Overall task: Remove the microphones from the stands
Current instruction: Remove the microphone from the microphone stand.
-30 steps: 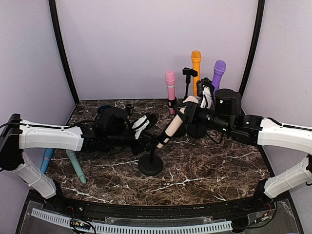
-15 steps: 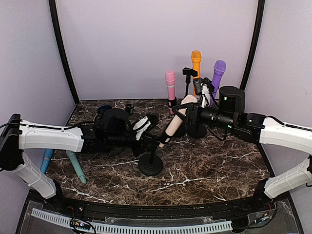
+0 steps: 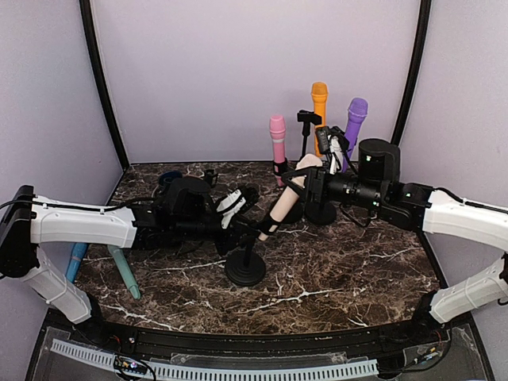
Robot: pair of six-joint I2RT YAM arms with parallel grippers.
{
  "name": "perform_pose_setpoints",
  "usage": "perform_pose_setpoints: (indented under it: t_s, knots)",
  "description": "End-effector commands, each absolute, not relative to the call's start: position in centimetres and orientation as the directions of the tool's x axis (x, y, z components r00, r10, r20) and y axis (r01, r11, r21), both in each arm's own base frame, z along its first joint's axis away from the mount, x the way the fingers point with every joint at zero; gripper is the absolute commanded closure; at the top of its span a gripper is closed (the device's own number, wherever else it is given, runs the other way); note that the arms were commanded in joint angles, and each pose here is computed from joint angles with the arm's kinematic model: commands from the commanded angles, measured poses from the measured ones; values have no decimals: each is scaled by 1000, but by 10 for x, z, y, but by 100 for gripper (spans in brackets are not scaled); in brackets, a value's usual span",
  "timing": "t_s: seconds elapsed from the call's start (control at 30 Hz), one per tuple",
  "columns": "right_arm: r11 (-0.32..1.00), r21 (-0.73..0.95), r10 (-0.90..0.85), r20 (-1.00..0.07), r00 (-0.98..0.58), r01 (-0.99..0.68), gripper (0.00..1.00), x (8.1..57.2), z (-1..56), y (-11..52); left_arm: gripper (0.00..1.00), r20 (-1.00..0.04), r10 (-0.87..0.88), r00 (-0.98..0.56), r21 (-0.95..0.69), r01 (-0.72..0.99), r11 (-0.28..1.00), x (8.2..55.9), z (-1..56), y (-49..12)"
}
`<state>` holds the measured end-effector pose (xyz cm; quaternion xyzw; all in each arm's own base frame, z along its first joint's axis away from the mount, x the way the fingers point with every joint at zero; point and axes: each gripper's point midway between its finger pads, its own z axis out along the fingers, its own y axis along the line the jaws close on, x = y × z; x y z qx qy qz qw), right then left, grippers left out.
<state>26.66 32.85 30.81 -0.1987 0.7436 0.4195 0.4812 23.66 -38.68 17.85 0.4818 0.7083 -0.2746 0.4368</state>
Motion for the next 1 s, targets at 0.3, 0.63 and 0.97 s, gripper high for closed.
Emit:
perform_pose_setpoints:
  t_s: [0.3,0.63,0.97]
  knots:
    - [738,531,387,-839,-383,-417,73,307,363,270,100,-746,617,-251,-12,931,364,214,112,-363]
    - [656,464,322,-886,-335,-596,73,292,381,287,100,-745,618,-251,-11,931,366,215,112,-363]
    - [460,375,312,-917,-249,-805,73,250,413,297,100,-747,616,-249,-9,931,365,215,113,-363]
